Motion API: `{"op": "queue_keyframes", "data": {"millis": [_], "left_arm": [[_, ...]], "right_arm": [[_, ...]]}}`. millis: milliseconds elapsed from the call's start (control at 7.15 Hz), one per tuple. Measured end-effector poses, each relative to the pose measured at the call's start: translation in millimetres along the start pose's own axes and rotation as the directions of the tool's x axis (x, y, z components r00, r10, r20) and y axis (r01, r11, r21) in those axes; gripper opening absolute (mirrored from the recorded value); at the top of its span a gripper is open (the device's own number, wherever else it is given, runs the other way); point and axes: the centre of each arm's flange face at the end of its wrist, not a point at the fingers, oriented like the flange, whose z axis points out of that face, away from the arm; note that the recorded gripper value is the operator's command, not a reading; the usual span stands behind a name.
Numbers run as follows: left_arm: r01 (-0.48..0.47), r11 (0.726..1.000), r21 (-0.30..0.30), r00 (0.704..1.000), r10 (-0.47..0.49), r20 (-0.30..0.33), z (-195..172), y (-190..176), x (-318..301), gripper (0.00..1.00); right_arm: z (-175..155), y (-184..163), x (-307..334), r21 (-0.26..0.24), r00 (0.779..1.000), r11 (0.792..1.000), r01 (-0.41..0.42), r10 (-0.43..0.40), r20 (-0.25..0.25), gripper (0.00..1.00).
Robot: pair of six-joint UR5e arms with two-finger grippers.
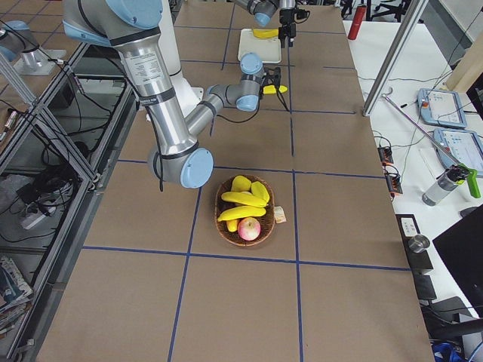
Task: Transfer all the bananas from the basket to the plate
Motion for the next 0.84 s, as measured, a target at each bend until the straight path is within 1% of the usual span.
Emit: {"op": "queue_keyframes", "data": {"millis": [140, 280, 419, 839], "left_arm": [[-0.010, 1.000, -0.011, 1.000, 0.010, -0.026, 22, 23, 29, 1.00], [-0.028, 0.999, -0.018, 0.999, 0.027, -0.044, 43, 44, 48, 1.00], [-0.045, 0.999, -0.023, 0.997, 0.043, -0.056, 60, 62, 59, 1.00], [-0.075, 0.996, -0.053, 0.995, 0.071, -0.072, 92, 100, 75, 1.00]], "right_arm": [[19, 5, -16, 0.013, 1.000, 1.000, -0.009, 0.009, 0.013, 0.01], [27, 8, -25, 0.016, 1.000, 1.000, -0.010, 0.010, 0.020, 0.01], [30, 10, -32, 0.016, 1.000, 1.000, -0.009, 0.009, 0.027, 0.01], [32, 12, -43, 0.016, 0.999, 1.000, -0.005, 0.005, 0.042, 0.02]]}}
